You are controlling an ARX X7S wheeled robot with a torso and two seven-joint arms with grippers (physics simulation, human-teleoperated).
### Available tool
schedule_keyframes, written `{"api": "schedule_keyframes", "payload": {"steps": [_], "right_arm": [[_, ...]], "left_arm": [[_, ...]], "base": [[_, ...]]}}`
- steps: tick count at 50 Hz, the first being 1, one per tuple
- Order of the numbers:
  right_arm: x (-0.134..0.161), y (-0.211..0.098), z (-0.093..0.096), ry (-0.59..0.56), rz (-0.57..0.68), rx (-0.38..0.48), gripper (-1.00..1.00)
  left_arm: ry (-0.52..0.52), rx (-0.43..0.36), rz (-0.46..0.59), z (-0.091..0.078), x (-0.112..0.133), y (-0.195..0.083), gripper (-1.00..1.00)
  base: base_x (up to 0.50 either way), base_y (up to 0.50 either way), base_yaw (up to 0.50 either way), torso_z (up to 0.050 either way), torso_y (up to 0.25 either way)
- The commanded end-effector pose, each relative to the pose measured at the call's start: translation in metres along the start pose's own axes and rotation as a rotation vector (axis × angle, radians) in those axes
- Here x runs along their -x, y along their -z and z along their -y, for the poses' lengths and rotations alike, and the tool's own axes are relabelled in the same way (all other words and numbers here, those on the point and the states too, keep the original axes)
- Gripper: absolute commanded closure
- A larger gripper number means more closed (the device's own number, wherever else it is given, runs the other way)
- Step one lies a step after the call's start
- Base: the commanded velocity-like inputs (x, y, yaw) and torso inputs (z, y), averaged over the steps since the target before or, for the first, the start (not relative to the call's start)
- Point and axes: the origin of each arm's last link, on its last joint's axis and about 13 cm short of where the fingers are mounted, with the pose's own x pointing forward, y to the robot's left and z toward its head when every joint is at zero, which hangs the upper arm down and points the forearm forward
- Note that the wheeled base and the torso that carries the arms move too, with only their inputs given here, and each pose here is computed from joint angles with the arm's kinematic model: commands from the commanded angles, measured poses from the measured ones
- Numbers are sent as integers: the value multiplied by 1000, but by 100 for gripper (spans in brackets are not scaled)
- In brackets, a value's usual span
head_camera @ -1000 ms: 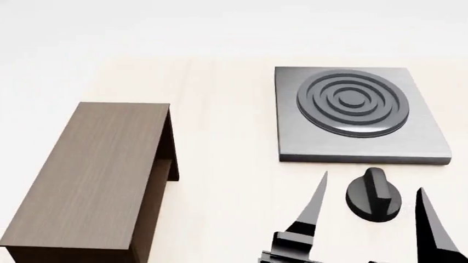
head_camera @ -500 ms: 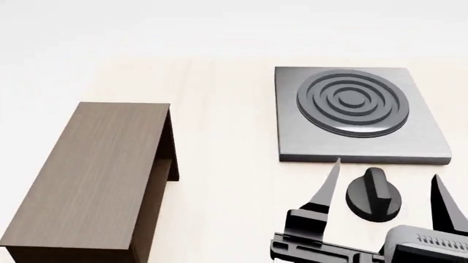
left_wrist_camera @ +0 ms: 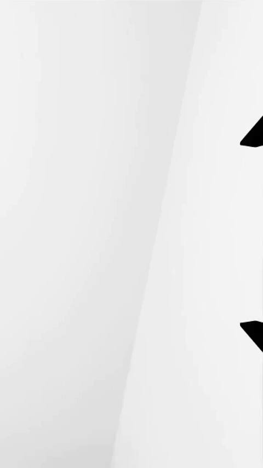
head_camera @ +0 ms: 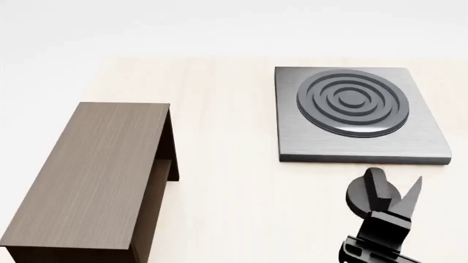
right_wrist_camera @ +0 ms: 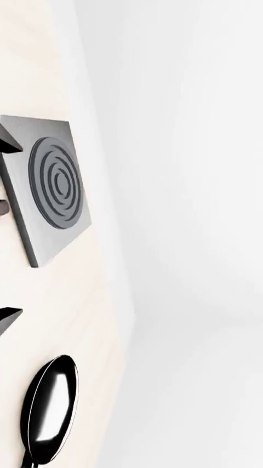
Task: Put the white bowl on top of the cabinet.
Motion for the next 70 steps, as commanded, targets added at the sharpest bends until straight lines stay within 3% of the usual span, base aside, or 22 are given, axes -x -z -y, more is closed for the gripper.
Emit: {"api": "schedule_keyframes", "payload": {"steps": [1, 17, 25, 41, 55, 64, 70], "right_arm": [[6, -11, 16, 109, -48, -32, -100], [7, -22, 56, 349, -100, -35, -100], [8, -20, 77, 450, -136, -83, -100], [7, -21, 105, 582, -158, -84, -100], [0, -13, 106, 604, -255, -69, -100], [-9, -19, 97, 520, -322, -111, -100], [-21, -21, 94, 441, -455, -120, -100]], "left_arm": [[-2, 3, -4, -1, 0, 1, -100], [-6, 7, -7, -2, 0, 0, -100], [-7, 8, -7, -2, -1, 0, -100], [-6, 6, -7, -2, 0, 0, -100], [-6, 5, -6, -2, 0, 0, -100], [-5, 4, -6, -1, 0, 1, -100], [-3, 2, -7, -1, 0, 1, -100]], "base": [[0, 0, 0, 0, 0], [0, 0, 0, 0, 0], [0, 0, 0, 0, 0], [0, 0, 0, 0, 0], [0, 0, 0, 0, 0], [0, 0, 0, 0, 0], [0, 0, 0, 0, 0]]}}
